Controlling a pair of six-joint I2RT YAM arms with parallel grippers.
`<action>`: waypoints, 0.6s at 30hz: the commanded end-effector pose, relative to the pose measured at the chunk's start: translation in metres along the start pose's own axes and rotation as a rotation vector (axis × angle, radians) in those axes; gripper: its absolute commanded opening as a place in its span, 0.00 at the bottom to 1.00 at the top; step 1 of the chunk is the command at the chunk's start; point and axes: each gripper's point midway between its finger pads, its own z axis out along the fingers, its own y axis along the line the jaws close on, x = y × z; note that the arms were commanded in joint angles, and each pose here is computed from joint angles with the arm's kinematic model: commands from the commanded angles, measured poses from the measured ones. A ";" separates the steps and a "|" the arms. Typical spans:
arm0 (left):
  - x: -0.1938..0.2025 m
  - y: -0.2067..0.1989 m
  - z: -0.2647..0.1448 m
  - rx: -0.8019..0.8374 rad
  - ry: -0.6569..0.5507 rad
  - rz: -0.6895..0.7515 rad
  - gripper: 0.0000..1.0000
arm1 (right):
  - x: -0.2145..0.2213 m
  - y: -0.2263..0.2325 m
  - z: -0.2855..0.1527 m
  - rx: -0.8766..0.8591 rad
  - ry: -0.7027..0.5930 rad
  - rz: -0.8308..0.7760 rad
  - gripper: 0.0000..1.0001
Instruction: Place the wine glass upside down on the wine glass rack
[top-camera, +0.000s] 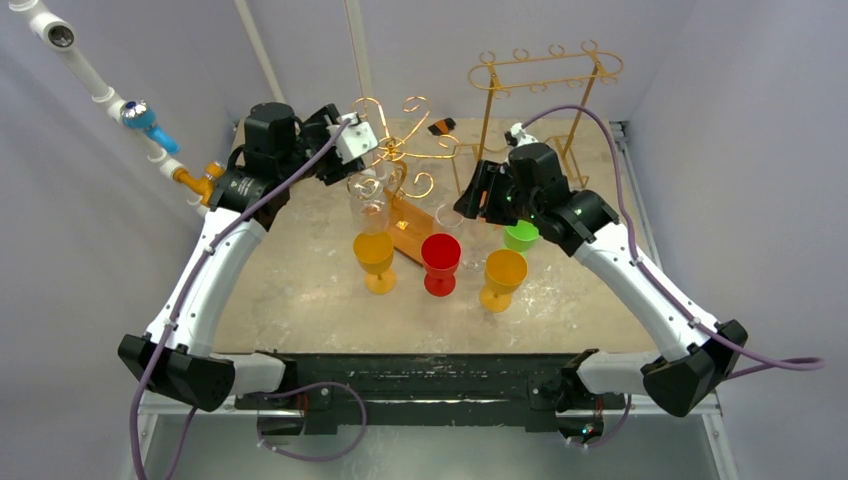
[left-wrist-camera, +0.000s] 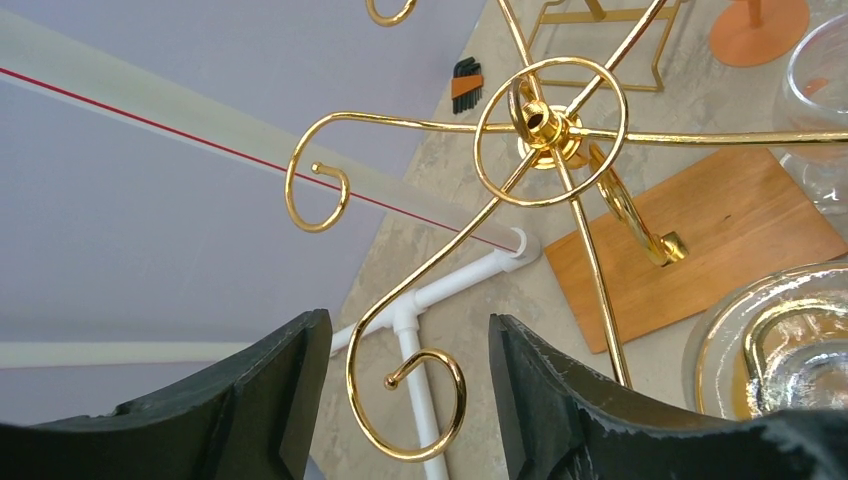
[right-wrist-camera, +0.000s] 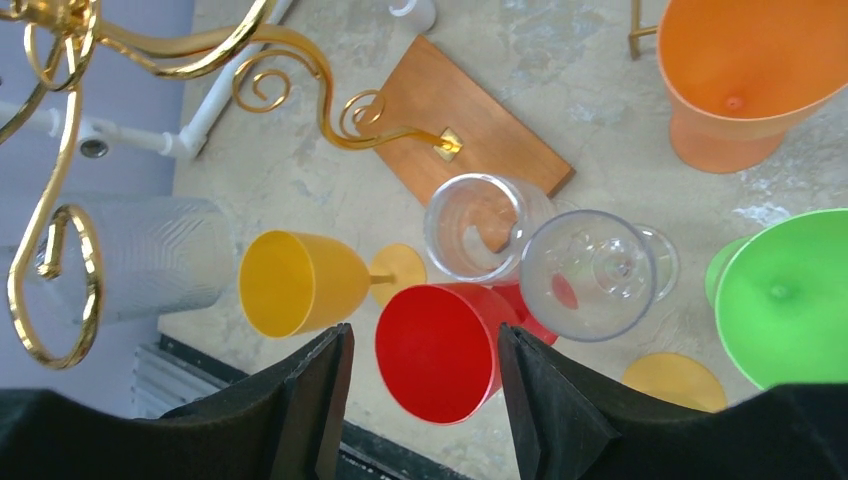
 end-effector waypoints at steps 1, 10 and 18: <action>-0.009 0.022 -0.009 -0.084 0.001 -0.024 0.64 | -0.001 -0.023 0.006 0.095 -0.038 -0.041 0.63; -0.028 0.039 -0.023 -0.124 -0.014 -0.082 0.71 | -0.009 -0.050 0.009 0.241 -0.085 -0.095 0.61; -0.024 0.034 -0.023 -0.110 -0.006 -0.088 0.71 | -0.016 -0.072 0.007 0.369 -0.100 -0.152 0.50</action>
